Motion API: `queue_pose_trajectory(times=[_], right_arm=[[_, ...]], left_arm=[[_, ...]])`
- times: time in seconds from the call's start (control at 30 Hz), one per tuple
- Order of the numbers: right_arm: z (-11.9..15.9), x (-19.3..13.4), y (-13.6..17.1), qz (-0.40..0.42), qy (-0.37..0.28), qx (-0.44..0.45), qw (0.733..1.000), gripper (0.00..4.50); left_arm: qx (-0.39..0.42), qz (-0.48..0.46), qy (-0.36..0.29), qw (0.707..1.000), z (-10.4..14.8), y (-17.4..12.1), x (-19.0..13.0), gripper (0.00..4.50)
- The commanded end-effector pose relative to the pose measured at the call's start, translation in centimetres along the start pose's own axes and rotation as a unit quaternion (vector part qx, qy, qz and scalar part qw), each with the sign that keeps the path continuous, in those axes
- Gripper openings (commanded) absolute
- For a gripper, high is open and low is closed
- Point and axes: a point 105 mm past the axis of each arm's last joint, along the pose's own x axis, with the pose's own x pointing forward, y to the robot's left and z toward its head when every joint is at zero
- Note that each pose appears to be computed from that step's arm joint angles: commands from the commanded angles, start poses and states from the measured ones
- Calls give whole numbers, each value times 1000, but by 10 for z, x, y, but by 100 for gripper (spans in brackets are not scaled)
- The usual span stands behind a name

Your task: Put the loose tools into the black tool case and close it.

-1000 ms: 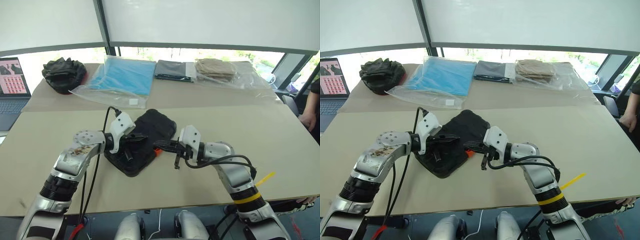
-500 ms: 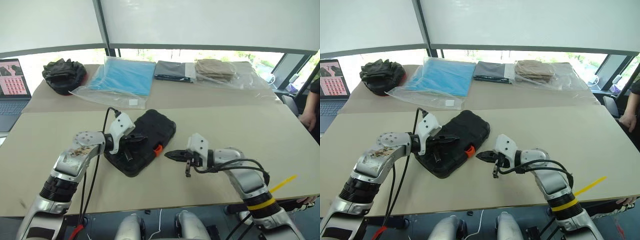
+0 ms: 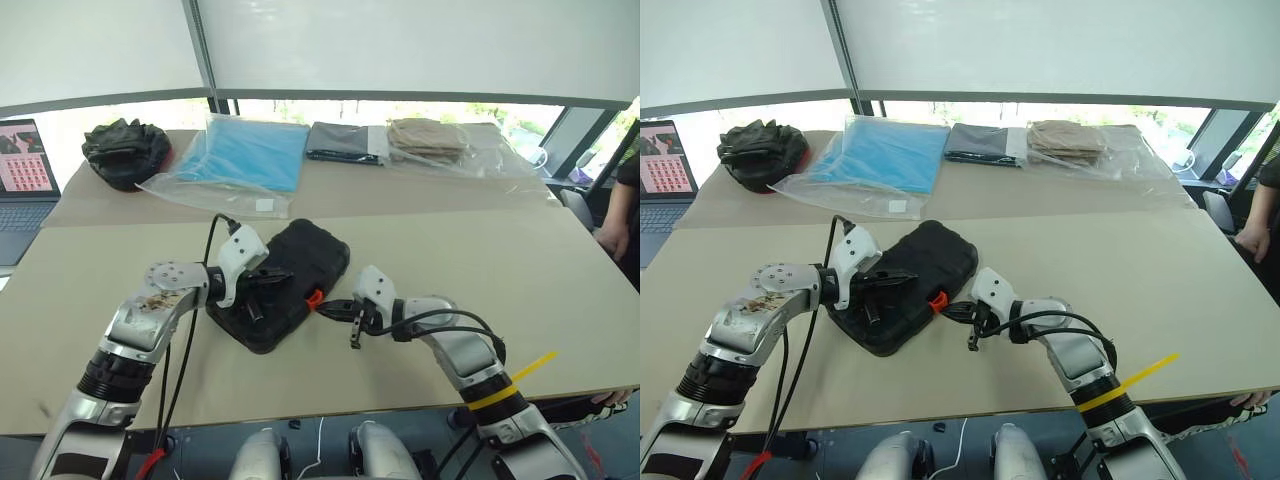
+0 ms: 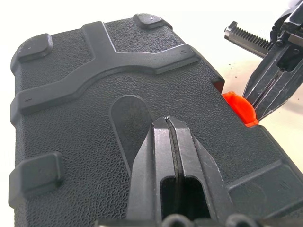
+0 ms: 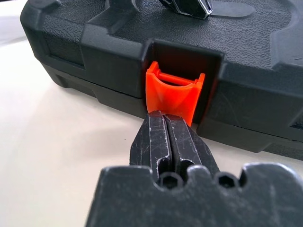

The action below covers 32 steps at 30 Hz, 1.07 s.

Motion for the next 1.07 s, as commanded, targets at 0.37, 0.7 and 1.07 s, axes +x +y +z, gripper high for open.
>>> queue_pose_trajectory(times=[0.37, 0.7, 1.07], right_arm=[[36, -21, -9, -2, -74, -15, 997, 59], [13, -120, -17, -42, -31, -93, 994, 380], [-3, -151, -47, -89, -15, -116, 989, 447]], left_arm=[[-1, 78, -62, 995, -25, 9, -26, 52], [48, 187, -33, 981, -71, 2, -148, 378], [43, 241, -12, 969, -95, -12, -169, 380]])
